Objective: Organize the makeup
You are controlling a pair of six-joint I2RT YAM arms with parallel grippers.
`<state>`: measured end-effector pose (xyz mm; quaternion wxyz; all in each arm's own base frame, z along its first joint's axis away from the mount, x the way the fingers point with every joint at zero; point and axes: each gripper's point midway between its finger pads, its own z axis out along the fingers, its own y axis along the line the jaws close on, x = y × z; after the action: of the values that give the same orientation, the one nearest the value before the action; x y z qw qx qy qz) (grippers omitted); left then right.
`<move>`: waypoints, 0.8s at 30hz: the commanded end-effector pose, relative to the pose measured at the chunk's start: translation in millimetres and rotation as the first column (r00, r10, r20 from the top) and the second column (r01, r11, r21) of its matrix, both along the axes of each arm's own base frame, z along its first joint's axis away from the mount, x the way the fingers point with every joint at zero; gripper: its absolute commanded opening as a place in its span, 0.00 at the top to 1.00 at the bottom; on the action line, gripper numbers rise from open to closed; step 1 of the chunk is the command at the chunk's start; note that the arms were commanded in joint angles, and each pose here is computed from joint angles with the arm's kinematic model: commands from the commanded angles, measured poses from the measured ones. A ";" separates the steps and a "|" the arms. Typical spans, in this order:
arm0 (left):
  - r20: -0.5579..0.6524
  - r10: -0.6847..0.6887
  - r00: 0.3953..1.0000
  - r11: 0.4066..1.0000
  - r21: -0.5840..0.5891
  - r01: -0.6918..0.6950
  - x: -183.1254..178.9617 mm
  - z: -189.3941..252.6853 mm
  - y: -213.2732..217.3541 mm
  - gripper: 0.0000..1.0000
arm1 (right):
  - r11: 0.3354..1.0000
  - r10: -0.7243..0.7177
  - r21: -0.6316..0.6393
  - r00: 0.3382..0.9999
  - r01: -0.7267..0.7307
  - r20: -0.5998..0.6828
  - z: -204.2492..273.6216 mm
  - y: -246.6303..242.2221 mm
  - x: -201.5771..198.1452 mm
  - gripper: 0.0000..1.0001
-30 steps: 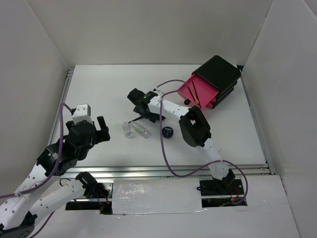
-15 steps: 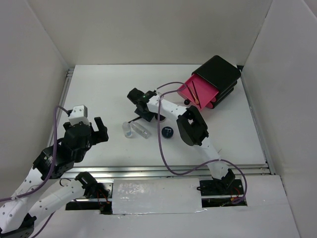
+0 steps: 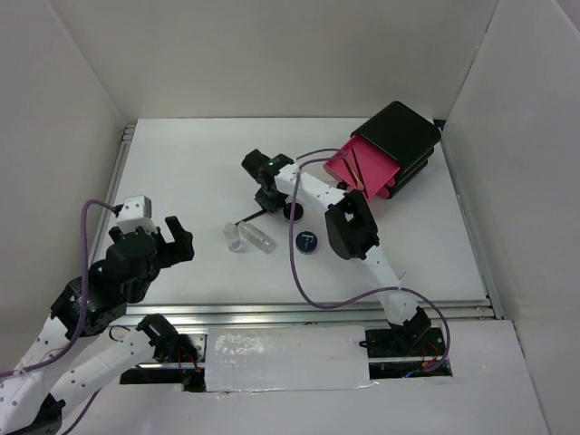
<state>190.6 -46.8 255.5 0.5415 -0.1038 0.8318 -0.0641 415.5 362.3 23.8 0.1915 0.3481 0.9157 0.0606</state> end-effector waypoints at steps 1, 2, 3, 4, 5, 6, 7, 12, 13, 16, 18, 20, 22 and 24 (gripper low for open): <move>0.047 -0.005 0.999 0.999 -0.039 0.007 1.3 13.2 -2.4 0.01 | 1.000 -0.025 -0.004 0.999 0.024 -0.048 -3.6 -5.3 -4.1 0.66; 0.049 -0.006 0.999 0.999 -0.042 0.008 1.0 13.9 -2.5 0.01 | 1.000 -0.024 0.000 0.999 0.024 -0.047 -3.2 -5.2 -3.6 0.67; 0.052 -0.009 0.999 0.999 -0.044 0.011 0.5 14.3 -2.7 0.01 | 1.000 -0.023 0.003 0.999 0.023 -0.048 -3.1 -4.6 -3.6 0.68; 0.054 -0.010 0.998 0.999 -0.044 0.012 0.5 14.8 -2.6 0.01 | 1.000 -0.019 0.007 0.999 0.019 -0.047 -3.2 -3.5 -3.2 0.68; 0.056 -0.013 0.998 0.999 -0.046 0.016 0.0 15.2 -2.7 0.01 | 1.000 -0.017 0.007 0.999 0.018 -0.049 -3.7 -3.6 -3.7 0.68; 0.063 -0.012 0.998 0.999 -0.050 0.015 -0.7 16.6 -1.7 0.01 | 1.000 -0.015 0.009 0.999 0.015 -0.050 -4.2 -3.3 -4.2 0.67; 0.065 -0.017 0.998 0.998 -0.051 0.020 -1.0 16.9 -2.4 0.01 | 1.000 -0.012 0.014 0.999 0.013 -0.051 -4.1 -2.5 -4.6 0.66; 0.087 -0.034 0.996 0.997 -0.064 0.040 -3.4 21.4 -3.0 0.01 | 0.999 0.002 0.043 0.999 0.000 -0.052 -3.7 2.9 -3.0 0.70; 0.092 -0.034 0.995 0.997 -0.066 0.041 -4.2 22.4 -2.3 0.01 | 0.998 0.009 0.057 0.999 -0.006 -0.044 -3.0 6.3 -0.7 0.76; 0.100 -0.028 0.995 0.997 -0.074 0.036 -5.7 24.2 -0.2 0.01 | 0.995 0.017 0.100 1.000 -0.017 -0.004 5.1 14.2 5.9 0.90; 0.104 -0.030 0.994 0.996 -0.075 0.038 -6.0 24.3 -0.3 0.01 | 0.991 0.024 0.134 0.999 -0.028 0.026 10.8 20.0 10.0 0.92; 0.101 -0.035 0.994 0.996 -0.073 0.043 -5.9 23.3 -1.2 0.01 | 0.989 0.022 0.145 0.998 -0.031 0.064 21.4 22.1 16.6 0.93; 0.099 -0.036 0.994 0.997 -0.071 0.043 -5.3 23.5 -1.7 0.01 | 0.984 0.020 0.176 0.993 -0.041 0.119 39.0 27.3 27.5 0.93; 0.096 -0.034 0.995 0.997 -0.069 0.041 -5.0 22.8 -1.7 0.01 | 0.978 0.010 0.203 0.985 -0.045 0.174 57.8 27.7 41.3 0.93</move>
<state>182.7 -44.8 268.5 0.5630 -0.1071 0.8137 -0.0967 429.4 379.5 25.9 0.1814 0.3450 0.9131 0.1199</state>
